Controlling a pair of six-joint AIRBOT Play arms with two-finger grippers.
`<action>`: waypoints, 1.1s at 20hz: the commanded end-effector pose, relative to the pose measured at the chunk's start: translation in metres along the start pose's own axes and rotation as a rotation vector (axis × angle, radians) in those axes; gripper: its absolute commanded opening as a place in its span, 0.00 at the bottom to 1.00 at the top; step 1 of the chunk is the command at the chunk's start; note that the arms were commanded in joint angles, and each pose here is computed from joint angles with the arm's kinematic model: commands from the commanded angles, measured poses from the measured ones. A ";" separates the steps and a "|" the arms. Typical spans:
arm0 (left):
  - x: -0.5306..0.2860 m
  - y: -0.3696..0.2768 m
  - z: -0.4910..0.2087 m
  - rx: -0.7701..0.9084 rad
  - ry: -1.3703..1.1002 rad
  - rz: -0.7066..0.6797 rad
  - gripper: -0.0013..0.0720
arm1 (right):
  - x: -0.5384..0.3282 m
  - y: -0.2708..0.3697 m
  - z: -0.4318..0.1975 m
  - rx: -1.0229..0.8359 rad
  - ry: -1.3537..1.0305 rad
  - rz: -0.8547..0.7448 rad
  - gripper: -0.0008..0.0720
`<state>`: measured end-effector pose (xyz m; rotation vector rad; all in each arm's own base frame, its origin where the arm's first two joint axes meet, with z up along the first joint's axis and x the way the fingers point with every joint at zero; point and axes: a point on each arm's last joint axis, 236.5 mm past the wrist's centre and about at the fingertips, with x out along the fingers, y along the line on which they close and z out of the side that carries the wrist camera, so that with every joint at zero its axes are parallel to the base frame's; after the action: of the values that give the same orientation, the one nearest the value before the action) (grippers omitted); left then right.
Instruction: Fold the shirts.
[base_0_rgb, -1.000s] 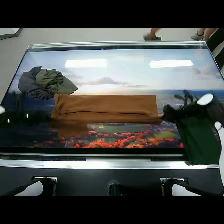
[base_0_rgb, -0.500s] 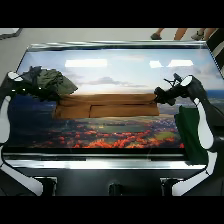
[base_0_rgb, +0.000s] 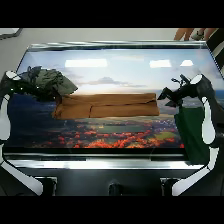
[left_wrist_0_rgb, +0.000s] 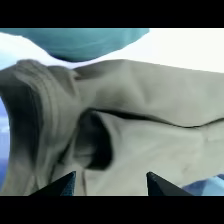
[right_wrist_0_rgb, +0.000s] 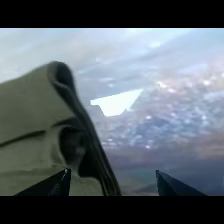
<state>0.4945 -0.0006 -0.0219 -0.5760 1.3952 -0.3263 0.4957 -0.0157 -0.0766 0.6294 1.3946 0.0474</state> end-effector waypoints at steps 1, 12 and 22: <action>-0.034 -0.032 0.004 0.074 -0.073 -0.032 0.75 | 0.023 0.012 -0.020 0.009 0.111 0.100 0.89; 0.042 -0.165 -0.055 0.364 0.029 -0.106 0.05 | -0.033 0.100 -0.027 -0.142 0.030 0.273 0.06; 0.225 -0.289 -0.130 0.123 0.088 -0.402 0.05 | -0.197 0.199 -0.117 -0.339 -0.111 0.328 0.06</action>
<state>0.4400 -0.3431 -0.0423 -0.5807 1.3155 -0.7698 0.4439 0.1114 0.1421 0.5722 1.1586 0.4800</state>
